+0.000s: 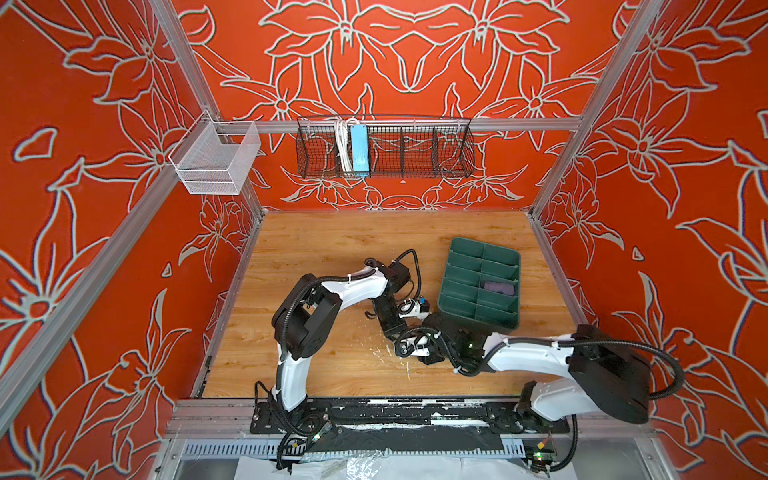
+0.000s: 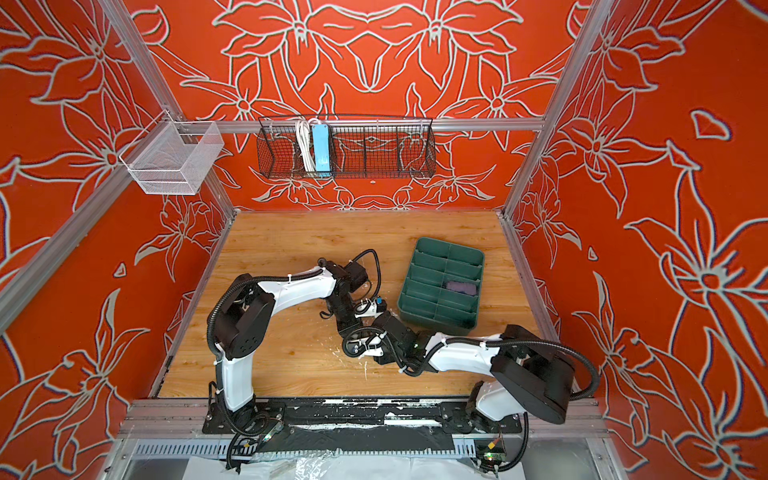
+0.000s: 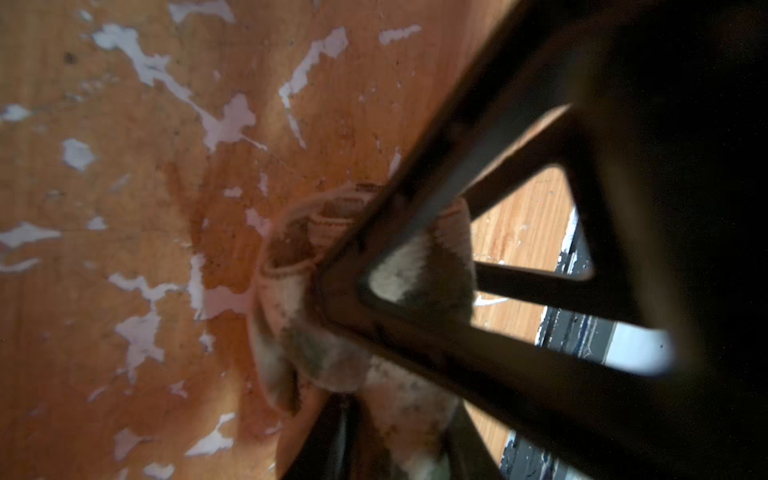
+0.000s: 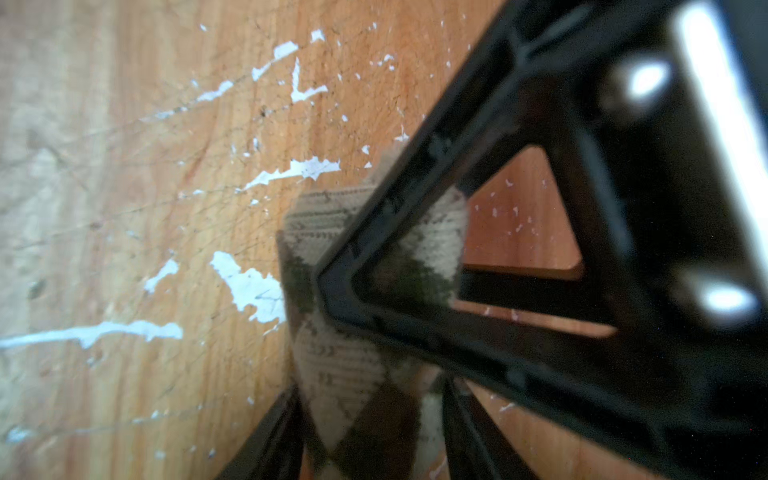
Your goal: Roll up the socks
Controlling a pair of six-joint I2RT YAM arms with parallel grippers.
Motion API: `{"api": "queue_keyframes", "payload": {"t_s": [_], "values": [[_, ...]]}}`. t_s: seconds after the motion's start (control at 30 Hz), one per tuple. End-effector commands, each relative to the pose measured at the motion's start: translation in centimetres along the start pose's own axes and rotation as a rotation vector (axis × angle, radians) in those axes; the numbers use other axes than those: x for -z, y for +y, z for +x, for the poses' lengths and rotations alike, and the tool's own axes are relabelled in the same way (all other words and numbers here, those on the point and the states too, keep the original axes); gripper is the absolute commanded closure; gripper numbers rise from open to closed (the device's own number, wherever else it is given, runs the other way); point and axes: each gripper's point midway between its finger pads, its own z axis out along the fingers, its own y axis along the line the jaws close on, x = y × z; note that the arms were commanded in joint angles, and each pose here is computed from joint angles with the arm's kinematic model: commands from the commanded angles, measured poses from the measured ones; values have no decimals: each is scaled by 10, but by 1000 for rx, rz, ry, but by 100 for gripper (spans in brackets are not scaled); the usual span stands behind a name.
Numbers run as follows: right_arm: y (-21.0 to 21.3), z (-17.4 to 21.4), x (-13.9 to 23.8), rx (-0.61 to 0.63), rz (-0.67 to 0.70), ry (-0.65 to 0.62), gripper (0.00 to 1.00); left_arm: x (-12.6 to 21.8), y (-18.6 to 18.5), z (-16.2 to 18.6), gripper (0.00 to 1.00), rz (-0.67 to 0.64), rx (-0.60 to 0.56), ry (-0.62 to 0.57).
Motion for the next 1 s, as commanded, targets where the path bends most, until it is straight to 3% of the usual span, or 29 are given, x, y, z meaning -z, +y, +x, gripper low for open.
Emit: {"api": "queue_keyframes", "payload": {"t_s": [0.0, 0.17, 0.23, 0.3, 0.37, 0.53, 0.63, 0.8, 0.87, 0.97], "values": [[-9, -10, -8, -4, 19, -5, 58, -10, 0, 17, 65, 14, 31, 61], [-1, -8, -7, -11, -59, 42, 91, 0, 6, 15, 55, -70, 6, 26], [7, -4, -5, -17, -108, 67, 100, 9, 21, 14, 52, -191, 24, 21], [15, 2, -2, -40, -170, 116, 100, 32, 52, 13, 49, -417, 101, 19], [23, 12, 1, -65, -219, 179, 100, 53, 58, 12, 46, -520, 124, -7], [38, 22, 2, -102, -320, 256, 100, 99, 42, 5, 26, -655, 101, -208], [37, 21, 0, -122, -335, 272, 100, 133, 35, 13, 23, -794, 99, -311], [39, 10, 4, -194, -435, 245, 100, 220, 16, 45, 22, -1151, 116, -531], [47, 8, 9, -226, -530, 250, 100, 244, -11, 53, 20, -1193, 29, -633], [58, 1, 18, -267, -693, 243, 100, 231, -62, 55, 18, -1063, -298, -644]]}}
